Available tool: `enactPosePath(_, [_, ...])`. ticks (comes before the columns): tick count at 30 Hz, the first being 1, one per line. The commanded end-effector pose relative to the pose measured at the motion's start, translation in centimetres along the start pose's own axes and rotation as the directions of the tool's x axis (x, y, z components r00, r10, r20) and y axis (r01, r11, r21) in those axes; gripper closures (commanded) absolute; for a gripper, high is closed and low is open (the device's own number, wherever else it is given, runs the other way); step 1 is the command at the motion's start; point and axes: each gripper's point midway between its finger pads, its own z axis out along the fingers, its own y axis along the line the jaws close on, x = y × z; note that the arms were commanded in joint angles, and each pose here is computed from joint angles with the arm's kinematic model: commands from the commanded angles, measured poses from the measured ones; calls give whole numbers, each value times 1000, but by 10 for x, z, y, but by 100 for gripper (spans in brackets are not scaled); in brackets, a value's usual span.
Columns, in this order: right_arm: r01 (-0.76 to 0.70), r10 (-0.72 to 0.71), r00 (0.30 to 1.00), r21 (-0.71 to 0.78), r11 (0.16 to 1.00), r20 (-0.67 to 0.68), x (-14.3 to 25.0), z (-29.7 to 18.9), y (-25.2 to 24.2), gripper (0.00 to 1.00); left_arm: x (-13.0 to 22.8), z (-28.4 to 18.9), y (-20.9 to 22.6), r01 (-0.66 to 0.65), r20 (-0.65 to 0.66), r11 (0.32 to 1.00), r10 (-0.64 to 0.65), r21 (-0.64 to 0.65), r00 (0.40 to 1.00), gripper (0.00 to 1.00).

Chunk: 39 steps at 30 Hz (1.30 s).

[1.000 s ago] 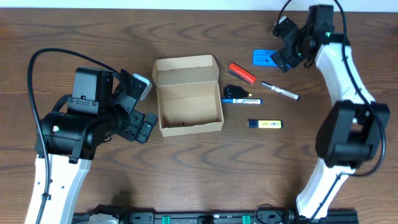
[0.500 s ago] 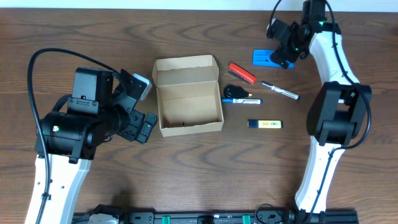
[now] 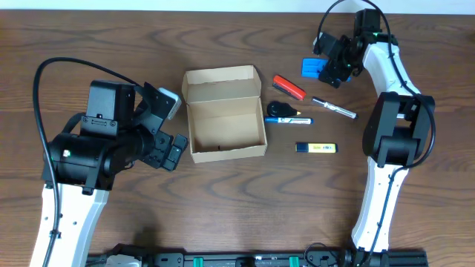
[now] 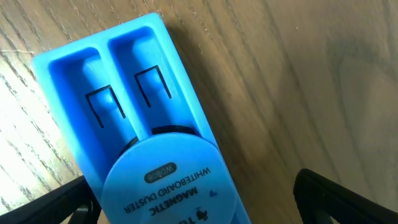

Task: Pack container
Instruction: 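Reach the right gripper to the blue whiteboard duster and grasp it, then carry the blue duster into the box and release it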

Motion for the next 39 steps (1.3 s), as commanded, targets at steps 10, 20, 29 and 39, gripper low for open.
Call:
enactPosePath(10, [-19, 22, 999, -100, 995, 28, 11, 20, 17, 34, -3, -2, 0, -11, 7, 1000, 11, 3, 1000, 5])
enactPosePath(20, [-72, 73, 997, -133, 989, 8, 14, 19, 25, 47, -3, -2, 0, -11, 7, 1000, 11, 3, 1000, 5])
enactPosePath(29, [-218, 220, 975, -112, 969, 6, 9, 15, 18, 55, -3, -2, 0, -11, 7, 1000, 11, 3, 1000, 5])
enactPosePath(39, [-281, 296, 950, -147, 949, 98, -52, -61, 5, 53, -3, -2, 0, -11, 7, 1000, 11, 3, 1000, 5])
